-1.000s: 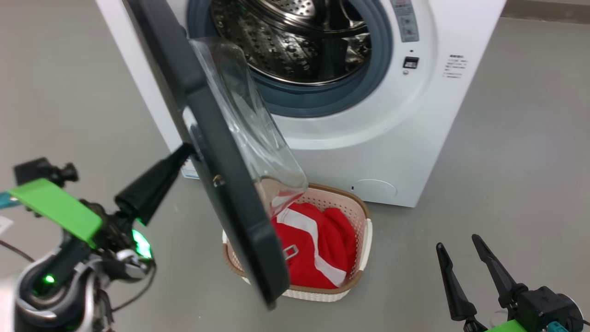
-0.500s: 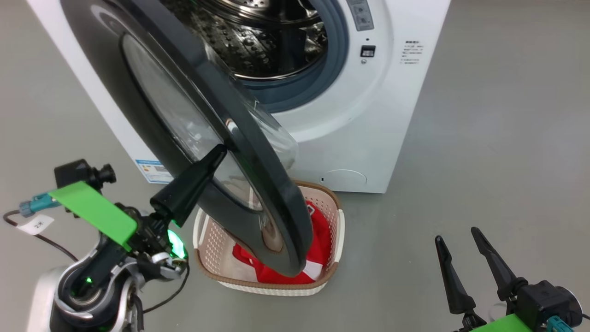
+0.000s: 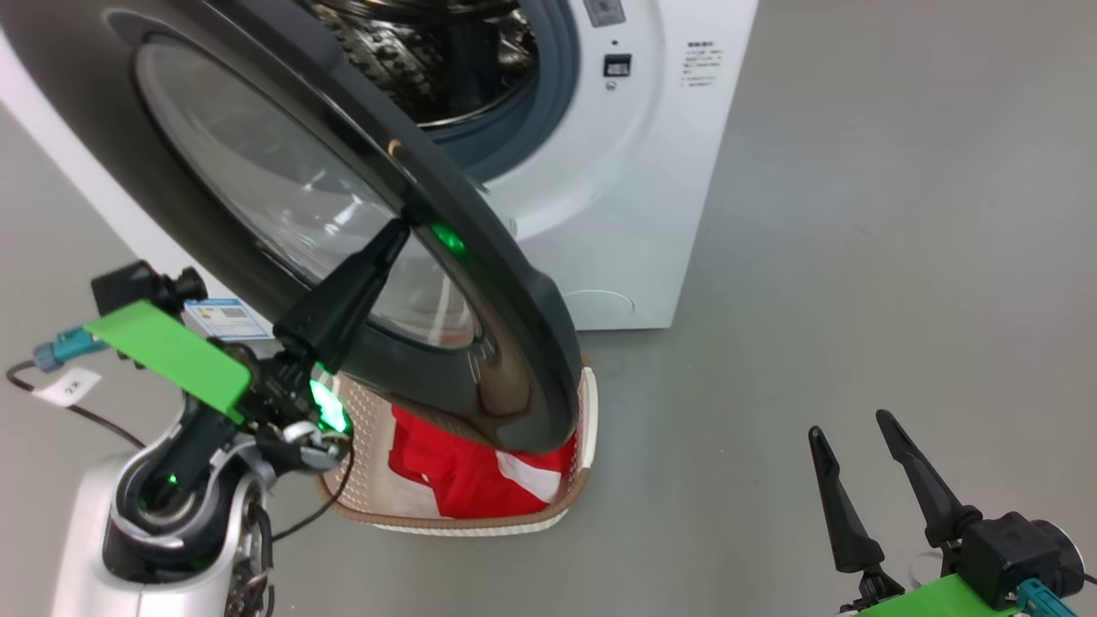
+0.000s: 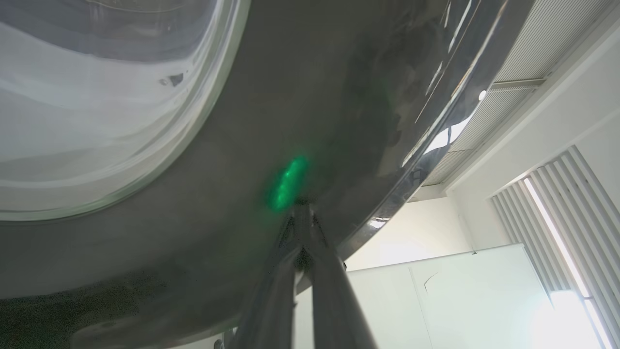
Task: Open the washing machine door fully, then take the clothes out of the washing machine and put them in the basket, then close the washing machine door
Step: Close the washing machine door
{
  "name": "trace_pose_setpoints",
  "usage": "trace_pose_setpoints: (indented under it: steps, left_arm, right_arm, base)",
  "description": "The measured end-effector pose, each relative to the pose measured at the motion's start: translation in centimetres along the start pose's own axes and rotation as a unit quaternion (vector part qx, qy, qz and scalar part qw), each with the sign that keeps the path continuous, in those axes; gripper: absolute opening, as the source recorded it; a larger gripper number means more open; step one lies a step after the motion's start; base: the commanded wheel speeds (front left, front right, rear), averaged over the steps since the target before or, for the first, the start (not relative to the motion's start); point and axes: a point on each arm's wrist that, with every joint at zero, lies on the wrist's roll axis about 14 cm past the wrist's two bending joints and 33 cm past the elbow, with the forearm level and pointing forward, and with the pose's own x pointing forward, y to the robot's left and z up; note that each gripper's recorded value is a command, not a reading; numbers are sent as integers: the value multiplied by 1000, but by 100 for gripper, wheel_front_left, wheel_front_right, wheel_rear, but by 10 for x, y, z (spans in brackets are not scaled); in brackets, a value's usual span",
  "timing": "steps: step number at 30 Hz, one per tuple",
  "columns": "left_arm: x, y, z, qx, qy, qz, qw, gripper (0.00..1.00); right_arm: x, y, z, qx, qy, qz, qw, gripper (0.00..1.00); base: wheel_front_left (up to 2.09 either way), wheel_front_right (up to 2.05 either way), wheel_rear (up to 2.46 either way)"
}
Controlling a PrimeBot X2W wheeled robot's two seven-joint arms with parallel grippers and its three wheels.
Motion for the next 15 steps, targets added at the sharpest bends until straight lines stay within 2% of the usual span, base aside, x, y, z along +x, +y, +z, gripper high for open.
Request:
trace_pose_setpoints:
  steps: [15]
  left_arm:
    - [52, 12, -7, -17, 29, -12, 999, 0]
  right_arm:
    - [0, -25, -4, -4, 6, -38, 999, 100]
  base:
    - [0, 0, 0]
